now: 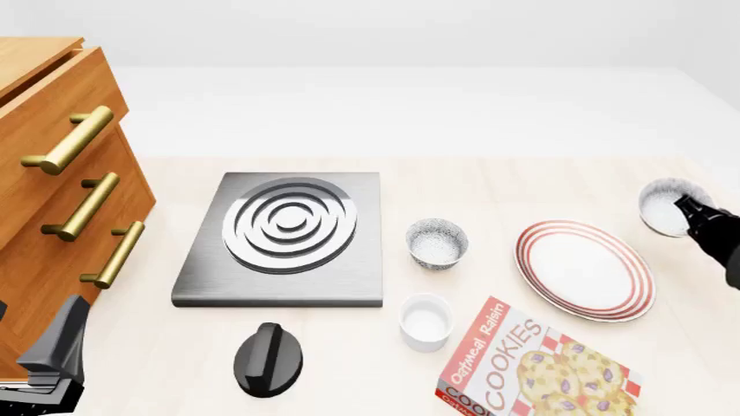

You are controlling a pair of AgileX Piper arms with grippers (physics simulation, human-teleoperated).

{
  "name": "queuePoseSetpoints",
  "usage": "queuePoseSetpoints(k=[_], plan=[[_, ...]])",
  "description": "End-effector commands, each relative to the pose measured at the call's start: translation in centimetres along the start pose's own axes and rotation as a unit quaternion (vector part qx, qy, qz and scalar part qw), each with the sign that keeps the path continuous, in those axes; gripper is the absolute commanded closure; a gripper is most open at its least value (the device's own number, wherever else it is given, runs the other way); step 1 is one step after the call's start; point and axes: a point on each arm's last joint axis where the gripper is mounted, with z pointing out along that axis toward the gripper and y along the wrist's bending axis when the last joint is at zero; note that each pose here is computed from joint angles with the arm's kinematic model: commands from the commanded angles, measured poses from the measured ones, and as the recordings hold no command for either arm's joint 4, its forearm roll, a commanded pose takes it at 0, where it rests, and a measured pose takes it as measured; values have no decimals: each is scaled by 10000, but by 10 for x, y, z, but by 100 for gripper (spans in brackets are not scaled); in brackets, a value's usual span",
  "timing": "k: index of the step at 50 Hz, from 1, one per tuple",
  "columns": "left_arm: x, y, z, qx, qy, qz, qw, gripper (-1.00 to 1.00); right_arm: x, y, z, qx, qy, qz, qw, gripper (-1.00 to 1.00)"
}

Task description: Pick the akita bowl next to the plate and place it on the plate.

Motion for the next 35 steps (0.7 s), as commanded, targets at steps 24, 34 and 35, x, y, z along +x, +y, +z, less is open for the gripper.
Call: queuePoseSetpoints(k=[24,34,35], plan=[[0,0,0,0,0,0,10000,-100,-6,39,-56,-569,-80,201,9981,100],[0,0,0,0,0,0,10000,-100,-2,46,-69,-694,-44,224,9973,100],[0,0,0,0,0,0,10000,-100,-2,46,-70,-705,-43,224,9972,100]])
